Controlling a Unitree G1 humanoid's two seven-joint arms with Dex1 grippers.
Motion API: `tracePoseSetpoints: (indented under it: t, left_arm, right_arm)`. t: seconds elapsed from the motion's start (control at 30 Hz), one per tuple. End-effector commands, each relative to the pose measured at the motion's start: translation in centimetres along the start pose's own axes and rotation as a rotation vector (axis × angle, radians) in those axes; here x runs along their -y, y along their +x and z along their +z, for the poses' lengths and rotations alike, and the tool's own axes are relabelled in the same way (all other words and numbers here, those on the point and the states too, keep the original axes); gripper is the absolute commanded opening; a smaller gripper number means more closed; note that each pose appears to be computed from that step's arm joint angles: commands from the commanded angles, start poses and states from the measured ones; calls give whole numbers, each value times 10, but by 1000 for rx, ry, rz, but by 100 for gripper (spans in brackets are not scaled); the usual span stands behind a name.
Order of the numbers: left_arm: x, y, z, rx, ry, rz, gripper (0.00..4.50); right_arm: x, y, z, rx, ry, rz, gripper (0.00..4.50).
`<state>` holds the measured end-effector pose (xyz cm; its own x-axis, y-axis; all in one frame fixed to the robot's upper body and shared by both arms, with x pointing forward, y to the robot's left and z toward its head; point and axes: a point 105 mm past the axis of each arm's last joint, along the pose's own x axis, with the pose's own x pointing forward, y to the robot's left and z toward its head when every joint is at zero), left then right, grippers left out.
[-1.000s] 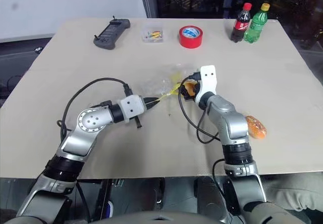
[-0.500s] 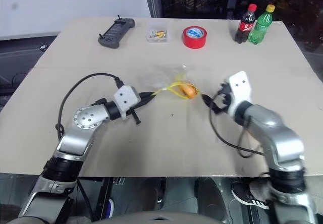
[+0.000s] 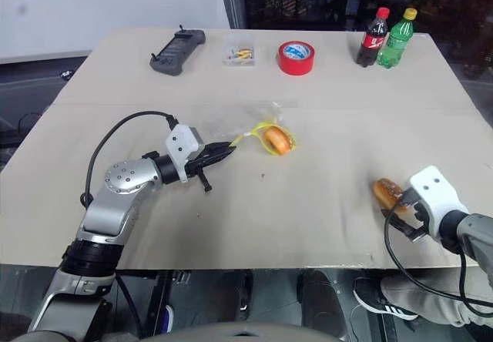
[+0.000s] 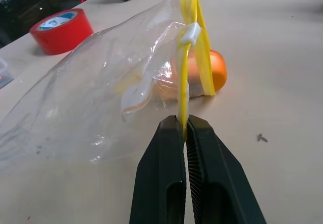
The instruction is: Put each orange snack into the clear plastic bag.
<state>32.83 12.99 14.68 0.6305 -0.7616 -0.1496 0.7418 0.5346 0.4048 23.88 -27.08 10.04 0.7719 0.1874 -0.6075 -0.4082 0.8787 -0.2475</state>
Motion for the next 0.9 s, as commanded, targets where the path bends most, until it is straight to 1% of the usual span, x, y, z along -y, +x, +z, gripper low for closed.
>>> tracePoseSetpoints:
  t: [0.03, 0.1, 0.13, 0.17, 0.23, 0.33, 0.4, 0.53, 0.7, 0.8, 0.9]
  left_arm:
    - [1, -3, 10, 20, 75, 8, 0]
    - [2, -6, 6, 1, 115, 20, 0]
    - [3, -8, 2, -16, 141, 28, 0]
    - [3, -10, -1, -32, 168, 34, 0]
    - [3, -14, -9, -66, 216, 47, 0]
    - [4, -19, -16, -92, 246, 51, 0]
    - [5, -20, -15, -93, 255, 55, 0]
    - [6, -23, -12, -93, 268, 58, 0]
    - [9, -28, -9, -90, 266, 57, 0]
    - [15, -32, -8, -97, 273, 34, 0]
    - [19, -37, -12, -125, 288, 17, 0]
  right_arm:
    - [3, 4, 12, 73, 24, -20, 264]
    - [-2, 5, 21, 115, 21, 1, 179]
    - [-8, 4, 30, 156, 21, 30, 128]
    - [-14, 4, 39, 195, 26, 62, 90]
    - [-37, 4, 61, 273, 12, 156, 10]
    - [-72, 14, 89, 363, 28, 277, 4]
    - [-98, 29, 107, 396, 36, 353, 4]
    - [-127, 55, 130, 410, 39, 398, 4]
    - [-146, 74, 153, 425, 20, 431, 4]
    - [-150, 90, 164, 423, 7, 416, 4]
    - [-152, 98, 175, 439, 5, 410, 4]
